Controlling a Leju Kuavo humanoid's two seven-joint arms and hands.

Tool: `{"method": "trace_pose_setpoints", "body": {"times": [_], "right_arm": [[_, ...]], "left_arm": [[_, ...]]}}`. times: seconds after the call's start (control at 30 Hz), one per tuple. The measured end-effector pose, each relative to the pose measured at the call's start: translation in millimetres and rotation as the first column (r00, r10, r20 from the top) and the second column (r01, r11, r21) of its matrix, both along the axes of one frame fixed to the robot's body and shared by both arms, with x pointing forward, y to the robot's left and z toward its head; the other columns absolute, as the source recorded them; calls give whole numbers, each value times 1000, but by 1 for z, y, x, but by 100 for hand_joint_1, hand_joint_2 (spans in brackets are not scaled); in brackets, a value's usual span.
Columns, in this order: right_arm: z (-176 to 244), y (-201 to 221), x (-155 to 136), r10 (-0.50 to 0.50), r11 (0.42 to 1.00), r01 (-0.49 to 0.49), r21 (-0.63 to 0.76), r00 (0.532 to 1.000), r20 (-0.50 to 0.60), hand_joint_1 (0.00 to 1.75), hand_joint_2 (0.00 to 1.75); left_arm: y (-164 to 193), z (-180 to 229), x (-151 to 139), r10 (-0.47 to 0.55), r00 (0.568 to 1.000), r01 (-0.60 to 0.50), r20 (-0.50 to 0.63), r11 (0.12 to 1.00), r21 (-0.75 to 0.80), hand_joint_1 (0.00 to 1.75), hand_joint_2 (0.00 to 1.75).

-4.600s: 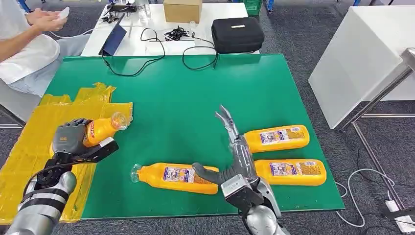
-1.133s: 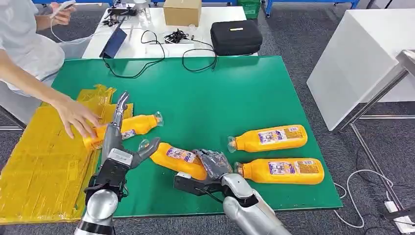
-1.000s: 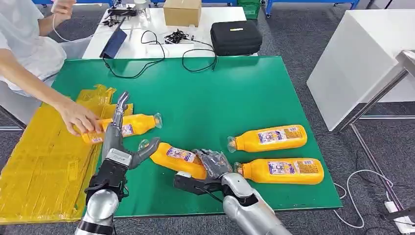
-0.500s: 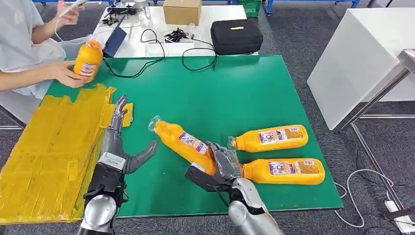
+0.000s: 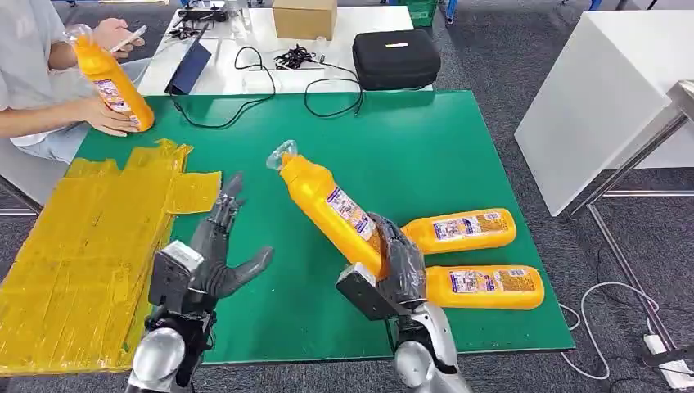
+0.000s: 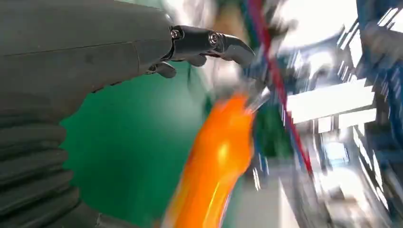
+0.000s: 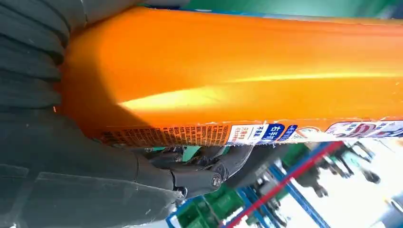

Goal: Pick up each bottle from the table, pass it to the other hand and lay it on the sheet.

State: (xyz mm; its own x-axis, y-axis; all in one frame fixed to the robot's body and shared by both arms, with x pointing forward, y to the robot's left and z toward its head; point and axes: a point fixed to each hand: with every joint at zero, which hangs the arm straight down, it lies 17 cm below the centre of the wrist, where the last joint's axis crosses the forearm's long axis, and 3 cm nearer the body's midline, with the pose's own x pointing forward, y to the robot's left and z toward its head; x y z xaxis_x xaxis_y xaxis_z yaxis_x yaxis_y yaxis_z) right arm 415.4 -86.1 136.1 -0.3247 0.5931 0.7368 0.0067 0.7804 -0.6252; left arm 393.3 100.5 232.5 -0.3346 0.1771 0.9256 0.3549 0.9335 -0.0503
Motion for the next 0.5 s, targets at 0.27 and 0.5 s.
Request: {"method": "trace_pose_setpoints", "body": {"times": [0.27,0.5], "right_arm": [[20,1,-2,-8,998,4,55,997,75,175,175],[24,5,-3,-5,998,0,58,996,91,175,175]], "left_arm": [[-12,-16,3,-224,967,197,-122,959,-204,0,175],[-7,-19,17,-225,961,185,-160,955,-232,0,175]]}}
